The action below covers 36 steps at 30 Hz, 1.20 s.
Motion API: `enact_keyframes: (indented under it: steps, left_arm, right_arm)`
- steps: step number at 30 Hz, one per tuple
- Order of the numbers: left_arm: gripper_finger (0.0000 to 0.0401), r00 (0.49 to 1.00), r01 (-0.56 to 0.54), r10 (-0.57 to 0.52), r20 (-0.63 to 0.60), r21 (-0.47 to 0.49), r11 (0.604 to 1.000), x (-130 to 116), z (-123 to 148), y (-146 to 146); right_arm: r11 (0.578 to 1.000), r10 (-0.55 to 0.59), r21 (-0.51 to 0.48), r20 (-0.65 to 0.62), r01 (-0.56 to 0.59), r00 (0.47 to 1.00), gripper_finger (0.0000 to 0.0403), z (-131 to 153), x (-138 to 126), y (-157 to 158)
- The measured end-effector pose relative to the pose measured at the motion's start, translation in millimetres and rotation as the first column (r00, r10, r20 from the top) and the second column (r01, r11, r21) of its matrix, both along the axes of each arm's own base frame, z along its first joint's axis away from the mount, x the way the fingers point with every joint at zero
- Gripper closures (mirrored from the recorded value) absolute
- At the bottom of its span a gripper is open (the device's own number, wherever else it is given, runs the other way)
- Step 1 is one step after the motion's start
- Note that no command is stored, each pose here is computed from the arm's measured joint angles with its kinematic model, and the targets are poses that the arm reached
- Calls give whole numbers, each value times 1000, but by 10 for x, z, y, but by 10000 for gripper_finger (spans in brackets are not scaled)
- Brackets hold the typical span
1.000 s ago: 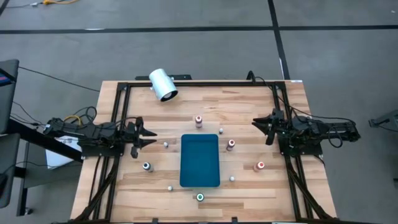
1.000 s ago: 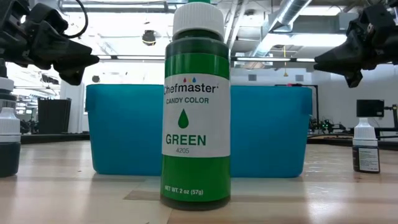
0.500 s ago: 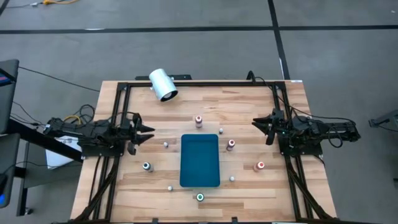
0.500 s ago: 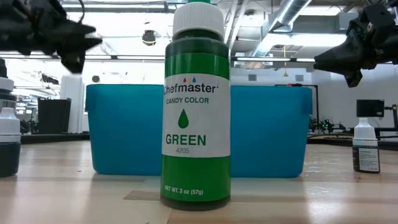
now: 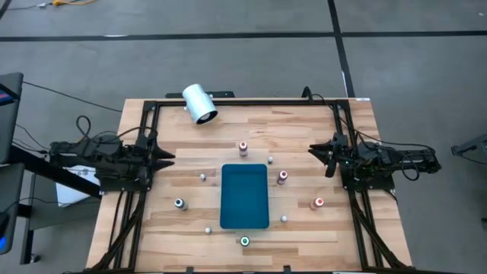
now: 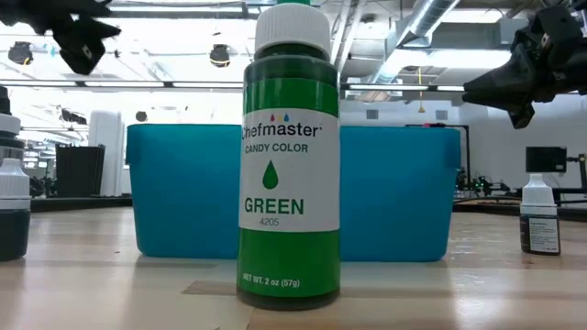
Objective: Pick & Place food coloring
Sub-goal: Put the large black food coloring bottle into the blue bin
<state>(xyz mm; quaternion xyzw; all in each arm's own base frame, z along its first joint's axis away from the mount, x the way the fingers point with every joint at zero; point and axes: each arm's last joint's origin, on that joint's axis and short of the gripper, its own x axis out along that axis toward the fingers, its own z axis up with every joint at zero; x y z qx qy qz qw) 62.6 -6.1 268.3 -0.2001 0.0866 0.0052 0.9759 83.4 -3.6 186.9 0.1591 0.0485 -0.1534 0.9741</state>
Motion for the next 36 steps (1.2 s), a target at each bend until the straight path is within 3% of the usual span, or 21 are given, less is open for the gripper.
enact_keyframes:
  steps: [8, 16, 20, 23, 28, 33, 36]
  left_arm:
    - [280, 971, 111, -167, -174, -291, 950, 156, 26, -88]
    - [280, 867, 101, -308, -393, -466, 879, 399, -139, -178]
    - [280, 848, 89, -315, -425, -472, 877, 448, -171, -189]
    - [280, 828, 11, -267, -493, -462, 887, 421, -133, -173]
    - [280, 744, -125, -184, -643, -403, 907, 357, 112, -145]
    - [280, 742, -127, -149, -654, -355, 926, 454, 408, -176]
    - [280, 713, -134, -156, -683, -351, 927, 546, 493, -225]
  right_arm:
    - [1000, 0, 0, 0, 0, 1000, 310, 0, 0, 0]
    - [1000, 0, 0, 0, 0, 1000, 310, 0, 0, 0]
    - [1000, 0, 0, 0, 0, 1000, 310, 0, 0, 0]
    - [1000, 0, 0, 1, 0, 1000, 310, 1, 0, 0]
    - [1000, 0, 0, 1, 0, 1000, 310, 1, 0, 0]
    - [1000, 1, 0, 0, -1, 1000, 310, 0, 0, 0]
    - [1000, 1, 0, 1, -1, 1000, 310, 1, 0, 0]
